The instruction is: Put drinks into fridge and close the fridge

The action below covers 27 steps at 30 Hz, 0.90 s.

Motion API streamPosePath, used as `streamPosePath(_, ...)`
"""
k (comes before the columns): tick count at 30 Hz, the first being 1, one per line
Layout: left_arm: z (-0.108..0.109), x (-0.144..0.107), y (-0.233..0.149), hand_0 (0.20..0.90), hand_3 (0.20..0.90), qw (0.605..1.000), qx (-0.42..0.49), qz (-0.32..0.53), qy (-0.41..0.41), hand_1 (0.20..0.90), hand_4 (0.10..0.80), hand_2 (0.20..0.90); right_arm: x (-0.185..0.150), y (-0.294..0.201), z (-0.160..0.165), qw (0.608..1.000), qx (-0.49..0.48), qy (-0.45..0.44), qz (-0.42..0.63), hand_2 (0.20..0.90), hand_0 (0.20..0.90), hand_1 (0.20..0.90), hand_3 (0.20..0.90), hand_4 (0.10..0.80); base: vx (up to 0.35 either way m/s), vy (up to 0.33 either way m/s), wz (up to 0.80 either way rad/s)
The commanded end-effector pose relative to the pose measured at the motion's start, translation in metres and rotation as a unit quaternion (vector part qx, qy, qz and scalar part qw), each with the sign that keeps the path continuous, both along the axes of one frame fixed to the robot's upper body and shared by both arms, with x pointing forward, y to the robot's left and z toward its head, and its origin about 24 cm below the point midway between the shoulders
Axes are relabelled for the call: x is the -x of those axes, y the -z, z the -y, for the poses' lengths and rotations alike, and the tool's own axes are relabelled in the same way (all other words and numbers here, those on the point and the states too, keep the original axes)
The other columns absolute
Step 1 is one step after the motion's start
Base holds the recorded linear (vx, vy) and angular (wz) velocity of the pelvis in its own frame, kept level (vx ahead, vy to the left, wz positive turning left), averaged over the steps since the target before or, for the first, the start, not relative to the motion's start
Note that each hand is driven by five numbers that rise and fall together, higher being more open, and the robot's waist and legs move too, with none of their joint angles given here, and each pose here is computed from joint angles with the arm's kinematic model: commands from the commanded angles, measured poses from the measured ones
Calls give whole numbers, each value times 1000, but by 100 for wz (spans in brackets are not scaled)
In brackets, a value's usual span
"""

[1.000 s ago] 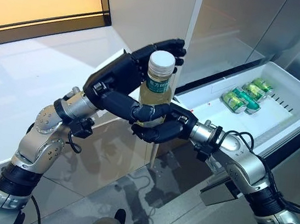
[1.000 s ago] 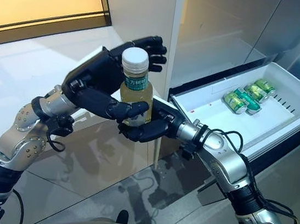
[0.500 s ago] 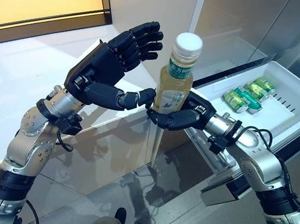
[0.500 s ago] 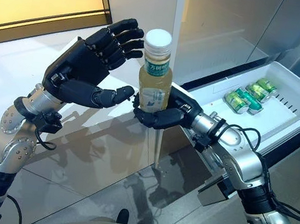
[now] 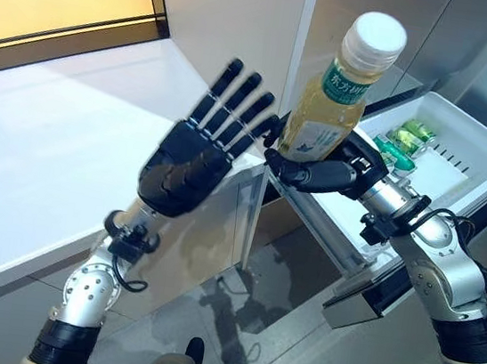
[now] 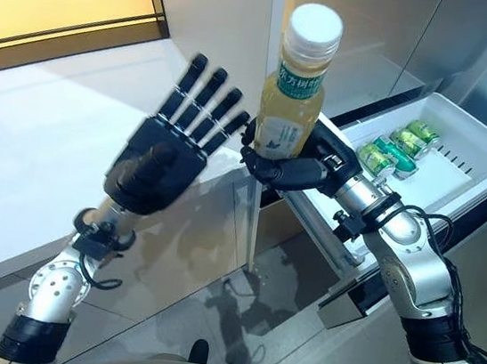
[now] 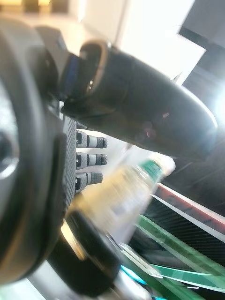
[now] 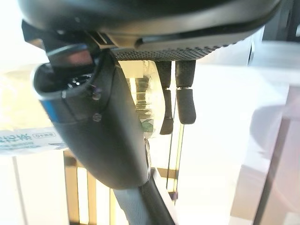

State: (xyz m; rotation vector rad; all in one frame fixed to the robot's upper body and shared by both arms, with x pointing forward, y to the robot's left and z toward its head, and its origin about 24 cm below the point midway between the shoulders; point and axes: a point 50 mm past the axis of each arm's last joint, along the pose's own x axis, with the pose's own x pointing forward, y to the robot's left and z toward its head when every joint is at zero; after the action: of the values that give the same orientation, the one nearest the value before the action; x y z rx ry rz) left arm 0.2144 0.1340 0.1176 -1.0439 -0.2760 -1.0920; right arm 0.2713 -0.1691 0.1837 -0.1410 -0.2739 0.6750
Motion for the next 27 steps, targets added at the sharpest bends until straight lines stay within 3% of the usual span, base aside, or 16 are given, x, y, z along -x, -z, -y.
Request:
streamPosePath(1,9,9,-6,900,900,993,78,36,86,900,800,900,22,-82,8,971,-100,-7,217,300,300,300,200,100,0,0,0)
streamPosePath(3,13,17,1,900,900,973,158,-2,167,900,800,900,22,-82,13,970,-99,4,221,300,300,300,200,100,-32,4,-4)
streamPosePath(6,24,25,6,900,900,950,209,-52,227,900,800,900,22,-82,16,970,-96,14,223,300,300,300,200,100,-8,-1,-1)
streamPosePath(13,28,32,39,900,900,923,248,-166,242,900,800,900,21,-82,26,973,-104,21,206,300,300,300,200,100,0,0,0)
streamPosePath(18,23,52,95,900,900,935,150,-252,200,900,800,900,25,-71,44,975,-113,34,190,300,300,300,200,100,-4,1,-1)
streamPosePath(21,16,71,142,900,900,929,81,-327,154,900,800,900,30,-62,57,975,-125,52,175,300,300,300,200,100,-17,9,-10)
streamPosePath(27,-9,89,193,900,900,903,-76,-421,33,900,800,900,38,-53,79,974,-124,102,163,300,300,300,200,100,15,16,-4)
